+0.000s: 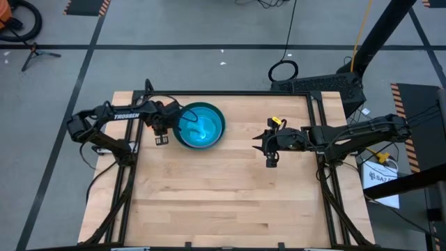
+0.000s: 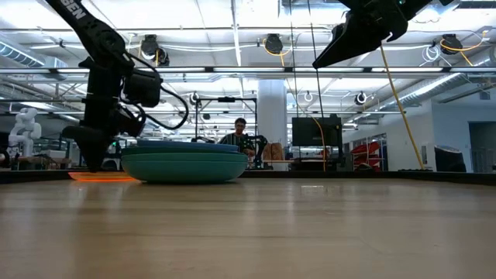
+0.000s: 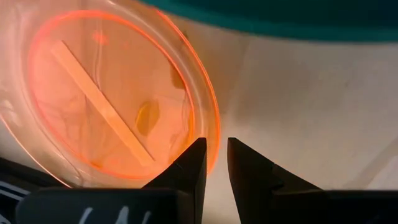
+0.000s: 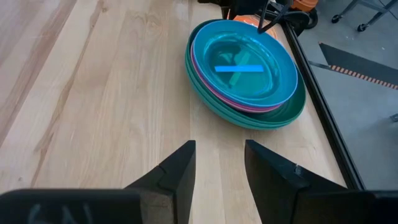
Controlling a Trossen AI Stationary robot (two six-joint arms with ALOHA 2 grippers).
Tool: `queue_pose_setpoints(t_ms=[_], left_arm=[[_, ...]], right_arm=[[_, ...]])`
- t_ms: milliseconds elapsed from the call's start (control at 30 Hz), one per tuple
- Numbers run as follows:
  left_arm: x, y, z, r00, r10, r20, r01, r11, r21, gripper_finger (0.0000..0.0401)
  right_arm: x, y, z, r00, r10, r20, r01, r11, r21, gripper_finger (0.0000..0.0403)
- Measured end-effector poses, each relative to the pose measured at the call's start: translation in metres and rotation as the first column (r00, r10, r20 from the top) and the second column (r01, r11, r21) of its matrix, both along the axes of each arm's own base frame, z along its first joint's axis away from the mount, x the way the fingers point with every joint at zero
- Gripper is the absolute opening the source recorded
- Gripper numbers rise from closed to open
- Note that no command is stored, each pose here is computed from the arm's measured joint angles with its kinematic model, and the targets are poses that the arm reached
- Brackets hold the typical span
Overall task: Stack plastic plates
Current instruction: Stack the small orange plate on top of the small blue plate
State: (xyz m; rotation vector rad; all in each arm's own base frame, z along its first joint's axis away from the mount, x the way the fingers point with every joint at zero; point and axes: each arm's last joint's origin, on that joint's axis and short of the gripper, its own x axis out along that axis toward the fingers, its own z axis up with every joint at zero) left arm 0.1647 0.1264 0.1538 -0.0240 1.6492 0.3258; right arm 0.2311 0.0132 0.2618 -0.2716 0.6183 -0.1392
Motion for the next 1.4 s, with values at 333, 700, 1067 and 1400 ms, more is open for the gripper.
queue_pose_setpoints(t_ms=[333, 700, 1067, 1400], left_arm=[[-0.0006, 0.0003, -0.0011, 1.0, 0.013, 0.005, -0.014, 1.0, 0.003, 0.0072], [0.0005, 0.0024, -0.0006, 1.0, 0.02, 0.0, -0.02, 0.999, 0.048, 0.0072], [0.0034, 0.0018, 0.0015, 1.0, -0.014, 0.023, 0.014, 1.0, 0.019, 0.0015], [0.0032, 0.0054, 0.0015, 0.995, 0.075, 0.068, -0.076, 0.997, 0.018, 0.0025]], right_arm=[[0.0, -0.0001, -0.0001, 1.0, 0.002, -0.001, -0.002, 1.0, -0.003, 0.0132], [0.0, 0.0, -0.0001, 1.0, 0.002, -0.001, -0.002, 1.0, -0.003, 0.0132], [0.0, 0.0, -0.0001, 1.0, 0.002, -0.001, -0.002, 1.0, -0.003, 0.0132], [0.0007, 0.0001, -0.0012, 1.0, 0.002, -0.007, -0.002, 1.0, -0.003, 0.0132]])
